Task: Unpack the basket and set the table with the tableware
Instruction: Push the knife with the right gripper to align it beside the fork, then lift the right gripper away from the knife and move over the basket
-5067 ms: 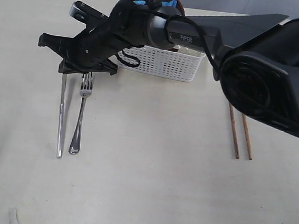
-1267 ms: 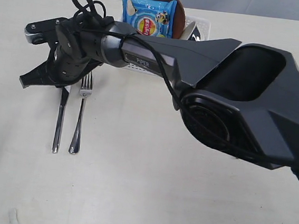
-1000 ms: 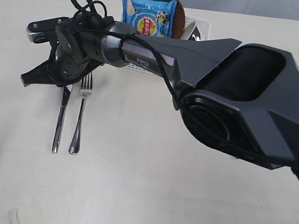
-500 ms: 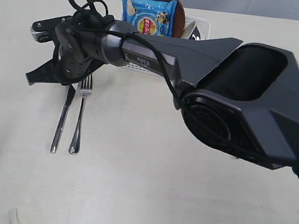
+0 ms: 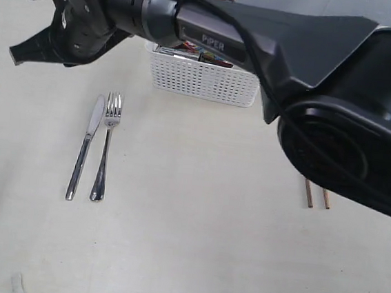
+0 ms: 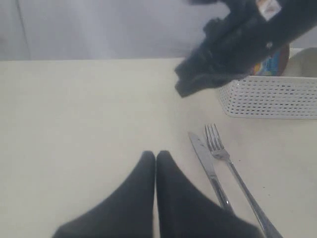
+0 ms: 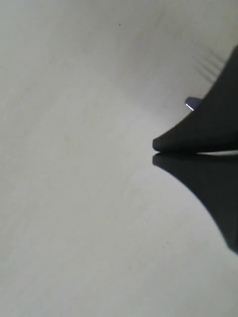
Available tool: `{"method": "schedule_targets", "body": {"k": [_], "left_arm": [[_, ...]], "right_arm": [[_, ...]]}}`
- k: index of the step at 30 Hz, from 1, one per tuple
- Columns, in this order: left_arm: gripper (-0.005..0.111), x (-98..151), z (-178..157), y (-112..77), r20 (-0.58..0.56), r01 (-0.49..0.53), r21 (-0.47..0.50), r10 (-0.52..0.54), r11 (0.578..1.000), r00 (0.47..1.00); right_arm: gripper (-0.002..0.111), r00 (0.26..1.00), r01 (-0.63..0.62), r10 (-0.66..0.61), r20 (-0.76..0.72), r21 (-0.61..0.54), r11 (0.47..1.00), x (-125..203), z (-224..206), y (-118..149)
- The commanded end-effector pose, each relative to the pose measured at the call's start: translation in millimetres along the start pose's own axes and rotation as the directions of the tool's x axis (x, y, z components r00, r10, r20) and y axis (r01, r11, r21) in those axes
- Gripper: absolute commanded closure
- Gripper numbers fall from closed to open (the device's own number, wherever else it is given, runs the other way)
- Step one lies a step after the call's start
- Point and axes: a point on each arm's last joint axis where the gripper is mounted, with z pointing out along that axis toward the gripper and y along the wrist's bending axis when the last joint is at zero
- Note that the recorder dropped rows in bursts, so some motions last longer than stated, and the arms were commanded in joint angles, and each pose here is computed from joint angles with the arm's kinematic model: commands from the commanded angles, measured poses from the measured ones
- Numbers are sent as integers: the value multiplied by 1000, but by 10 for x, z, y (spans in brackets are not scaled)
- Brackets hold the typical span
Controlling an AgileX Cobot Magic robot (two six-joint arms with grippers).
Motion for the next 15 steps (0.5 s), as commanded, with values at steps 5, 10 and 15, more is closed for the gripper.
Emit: {"method": "schedule_targets", "body": {"k": [5, 10, 15], "left_arm": [[107, 8, 1, -3, 1, 0, 7, 0, 1000, 1000], [107, 8, 1, -3, 1, 0, 7, 0, 1000, 1000], [107, 8, 1, -3, 1, 0, 7, 0, 1000, 1000]], "right_arm": [[109, 992, 84, -78, -96, 67, 994, 11, -223, -35], [109, 991, 124, -118, -68, 77, 989, 45, -436, -19], [109, 985, 173, -175, 8, 92, 981, 94, -853, -75]]}}
